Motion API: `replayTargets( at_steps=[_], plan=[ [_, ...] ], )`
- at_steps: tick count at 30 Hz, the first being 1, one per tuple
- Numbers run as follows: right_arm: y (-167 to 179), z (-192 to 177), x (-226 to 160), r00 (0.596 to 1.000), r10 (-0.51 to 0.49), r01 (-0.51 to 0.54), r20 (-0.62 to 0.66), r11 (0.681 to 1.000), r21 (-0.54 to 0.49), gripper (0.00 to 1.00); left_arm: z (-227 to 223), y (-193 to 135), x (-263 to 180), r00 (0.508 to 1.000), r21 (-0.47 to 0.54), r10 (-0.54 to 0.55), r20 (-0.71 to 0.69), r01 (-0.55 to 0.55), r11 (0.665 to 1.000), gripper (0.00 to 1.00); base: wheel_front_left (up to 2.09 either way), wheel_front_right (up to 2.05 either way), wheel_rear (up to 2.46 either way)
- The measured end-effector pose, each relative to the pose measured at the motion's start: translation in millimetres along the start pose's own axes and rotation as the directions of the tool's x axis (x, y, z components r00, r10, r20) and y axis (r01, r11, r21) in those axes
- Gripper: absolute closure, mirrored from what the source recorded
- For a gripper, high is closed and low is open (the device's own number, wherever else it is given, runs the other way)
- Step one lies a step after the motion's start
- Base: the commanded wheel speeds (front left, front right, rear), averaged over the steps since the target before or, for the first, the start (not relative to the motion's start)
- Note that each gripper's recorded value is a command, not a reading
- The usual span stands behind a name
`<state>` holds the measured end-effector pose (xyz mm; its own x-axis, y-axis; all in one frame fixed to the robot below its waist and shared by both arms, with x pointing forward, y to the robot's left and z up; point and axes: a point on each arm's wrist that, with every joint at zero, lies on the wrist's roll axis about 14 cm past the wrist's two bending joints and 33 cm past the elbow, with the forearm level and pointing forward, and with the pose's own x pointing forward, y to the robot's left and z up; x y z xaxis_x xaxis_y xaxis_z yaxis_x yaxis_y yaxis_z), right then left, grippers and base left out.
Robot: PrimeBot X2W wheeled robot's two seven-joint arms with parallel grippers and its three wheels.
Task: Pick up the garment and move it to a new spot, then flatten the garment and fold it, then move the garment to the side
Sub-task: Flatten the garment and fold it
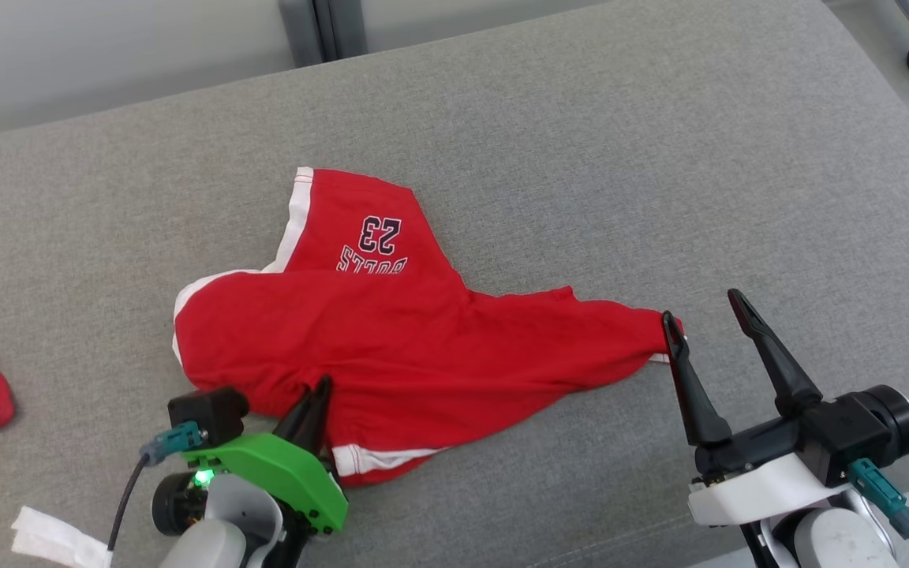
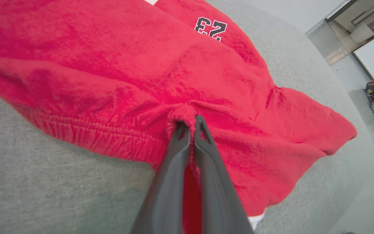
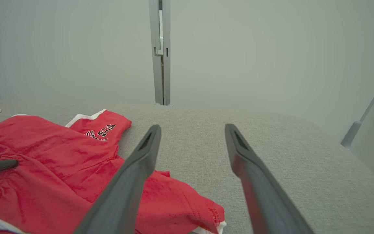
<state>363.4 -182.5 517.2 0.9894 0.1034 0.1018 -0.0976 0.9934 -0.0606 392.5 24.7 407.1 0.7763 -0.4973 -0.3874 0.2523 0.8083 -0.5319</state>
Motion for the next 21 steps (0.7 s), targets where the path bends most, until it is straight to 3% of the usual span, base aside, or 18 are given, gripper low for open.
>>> replayTargets(
  at_steps=[9, 11, 12, 17, 21],
  plan=[
    [1, 1, 4, 1.0, 0.012, -0.012, 0.005, 1.0, -0.006, 0.0, 17, 43, 19, 0.989, 0.103, 0.128, 0.079, -0.136, 0.985, 1.0, 0.0, 0.0, 0.0],
    [1, 1, 3, 1.0, 0.01, -0.01, 0.004, 1.0, -0.006, 0.0, 9, 43, 19, 0.99, 0.105, 0.122, 0.065, -0.129, 0.986, 0.25, 0.0, 0.0, 0.0],
    [1, 1, 3, 1.0, 0.009, -0.009, 0.005, 1.0, -0.005, 0.0, 7, 41, 20, 0.991, 0.105, 0.113, 0.065, -0.119, 0.987, 0.0, 0.0, 0.0, 0.0],
    [-1, 3, 0, 1.0, 0.0, 0.0, 0.01, 1.0, -0.003, 0.0, -3, 38, 11, 0.993, 0.093, 0.101, 0.062, -0.106, 0.99, 0.0, 0.0, 0.0, 0.0],
    [-4, 4, -7, 1.0, -0.015, 0.015, 0.009, 1.0, -0.001, 0.0, -11, 56, -12, 0.985, 0.101, 0.161, 0.065, -0.167, 0.981, 0.0, 0.0, 0.0, 0.0]
  ],
)
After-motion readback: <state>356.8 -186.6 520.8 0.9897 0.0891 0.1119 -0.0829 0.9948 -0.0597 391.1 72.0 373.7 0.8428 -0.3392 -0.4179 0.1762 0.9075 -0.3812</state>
